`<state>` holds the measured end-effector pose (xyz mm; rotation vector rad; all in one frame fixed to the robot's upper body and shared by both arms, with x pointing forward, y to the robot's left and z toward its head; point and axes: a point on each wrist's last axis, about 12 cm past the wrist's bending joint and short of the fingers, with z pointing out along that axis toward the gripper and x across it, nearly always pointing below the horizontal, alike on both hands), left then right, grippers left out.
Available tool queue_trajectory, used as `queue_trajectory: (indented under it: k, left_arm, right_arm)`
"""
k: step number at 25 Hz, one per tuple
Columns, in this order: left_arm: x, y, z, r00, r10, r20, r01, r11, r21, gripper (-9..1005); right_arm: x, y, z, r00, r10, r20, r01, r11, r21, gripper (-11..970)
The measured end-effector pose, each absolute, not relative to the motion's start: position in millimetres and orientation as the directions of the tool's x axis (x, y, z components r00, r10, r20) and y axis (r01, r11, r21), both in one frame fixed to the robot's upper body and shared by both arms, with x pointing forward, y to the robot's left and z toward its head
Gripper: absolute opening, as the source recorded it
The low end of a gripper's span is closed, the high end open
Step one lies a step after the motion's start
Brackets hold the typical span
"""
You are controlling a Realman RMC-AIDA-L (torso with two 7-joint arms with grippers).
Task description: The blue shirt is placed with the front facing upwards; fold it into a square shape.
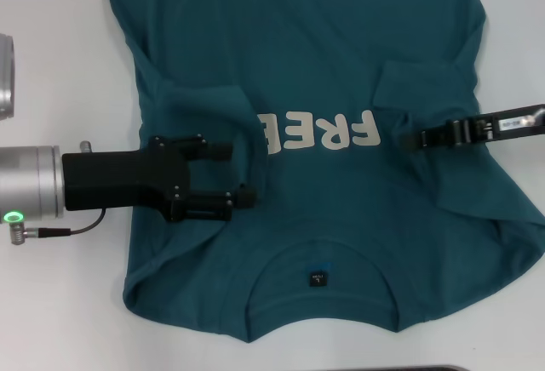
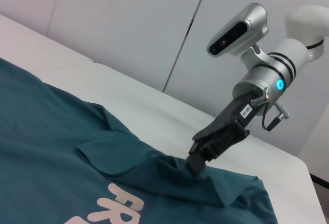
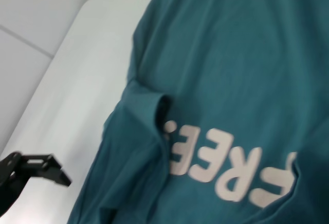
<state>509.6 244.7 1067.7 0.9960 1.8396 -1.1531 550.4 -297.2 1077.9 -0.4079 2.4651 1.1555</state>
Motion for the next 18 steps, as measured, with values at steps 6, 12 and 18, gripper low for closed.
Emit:
queue_trajectory:
  k: [6, 12, 18]
  left_arm:
    - [509, 244, 1066, -0.435, 0.224, -0.872, 0.883, 0.299, -0.363, 873]
    - [508, 245, 1066, -0.433, 0.222, -0.874, 0.883, 0.299, -0.361, 874]
    - [508, 246, 1066, -0.432, 0.213, -0.876, 0.882, 0.302, -0.362, 874]
  right_arm:
    - [558, -273, 1081, -0.864, -0.159, -0.478, -0.473, 0.582, 0.661, 39]
    - [558, -274, 1083, -0.847, -0.149, -0.509, -0.496, 0.565, 0.659, 142]
    - [549, -297, 1085, -0.795, -0.043, -0.605, -0.525, 0.549, 0.65, 312]
